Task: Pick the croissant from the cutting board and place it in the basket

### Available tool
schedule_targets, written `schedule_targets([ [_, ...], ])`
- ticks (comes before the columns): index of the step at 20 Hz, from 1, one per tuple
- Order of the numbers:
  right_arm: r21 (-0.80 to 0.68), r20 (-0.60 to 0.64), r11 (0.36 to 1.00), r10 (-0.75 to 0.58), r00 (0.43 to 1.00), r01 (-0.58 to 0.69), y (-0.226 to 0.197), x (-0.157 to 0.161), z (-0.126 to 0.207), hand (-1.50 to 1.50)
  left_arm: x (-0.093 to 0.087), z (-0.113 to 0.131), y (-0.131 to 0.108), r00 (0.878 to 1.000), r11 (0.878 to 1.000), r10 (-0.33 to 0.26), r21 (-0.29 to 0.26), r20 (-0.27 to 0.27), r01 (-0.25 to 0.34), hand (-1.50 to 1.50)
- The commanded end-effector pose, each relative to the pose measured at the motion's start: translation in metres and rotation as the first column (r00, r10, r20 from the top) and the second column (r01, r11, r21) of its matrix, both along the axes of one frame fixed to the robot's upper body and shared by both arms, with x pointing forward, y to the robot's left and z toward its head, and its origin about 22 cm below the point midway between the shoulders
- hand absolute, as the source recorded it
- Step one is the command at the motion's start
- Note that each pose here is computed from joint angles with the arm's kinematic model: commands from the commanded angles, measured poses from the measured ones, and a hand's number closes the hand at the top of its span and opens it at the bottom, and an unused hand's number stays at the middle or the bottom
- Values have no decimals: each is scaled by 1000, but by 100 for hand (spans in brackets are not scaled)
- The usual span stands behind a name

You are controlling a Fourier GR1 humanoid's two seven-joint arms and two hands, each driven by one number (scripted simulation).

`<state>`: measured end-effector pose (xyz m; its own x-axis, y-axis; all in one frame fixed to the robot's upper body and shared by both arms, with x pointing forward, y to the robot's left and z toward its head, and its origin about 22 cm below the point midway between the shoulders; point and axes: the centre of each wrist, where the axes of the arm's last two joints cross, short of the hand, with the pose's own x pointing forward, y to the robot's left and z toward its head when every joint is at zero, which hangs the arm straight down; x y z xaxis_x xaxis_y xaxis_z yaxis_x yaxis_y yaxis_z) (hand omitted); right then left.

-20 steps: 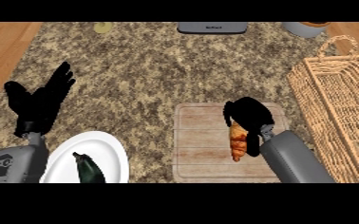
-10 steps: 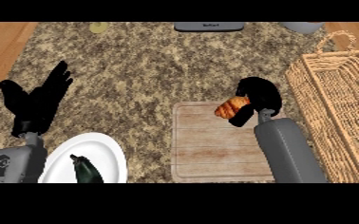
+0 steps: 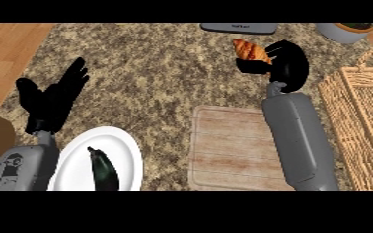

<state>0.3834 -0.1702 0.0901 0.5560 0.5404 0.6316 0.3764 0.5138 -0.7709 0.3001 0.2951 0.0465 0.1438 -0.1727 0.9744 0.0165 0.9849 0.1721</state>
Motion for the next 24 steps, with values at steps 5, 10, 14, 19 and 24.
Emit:
schedule_targets([
  [5, -26, 364, 970, -216, 906, 242, 55, 33, 58, 150, 13, 9, -23, 999, 999, -48, 12, 12, 48, 0],
  [10, -65, 365, 931, -313, 877, 360, 74, 49, 90, 150, 8, 0, -8, 1000, 1000, -13, 4, -12, 13, 0],
  [14, -95, 362, 898, -371, 855, 430, 82, 59, 123, 150, 9, 4, -3, 1000, 1000, 11, 7, -6, -11, 0],
  [19, -117, 411, 854, -422, 808, 506, 70, 70, 157, 150, 1, -9, 6, 1000, 1000, 13, 4, -14, -13, 0],
  [24, -143, 438, 797, -480, 760, 586, 51, 76, 174, 150, 7, -1, 10, 999, 999, 45, 15, -21, -44, 0],
])
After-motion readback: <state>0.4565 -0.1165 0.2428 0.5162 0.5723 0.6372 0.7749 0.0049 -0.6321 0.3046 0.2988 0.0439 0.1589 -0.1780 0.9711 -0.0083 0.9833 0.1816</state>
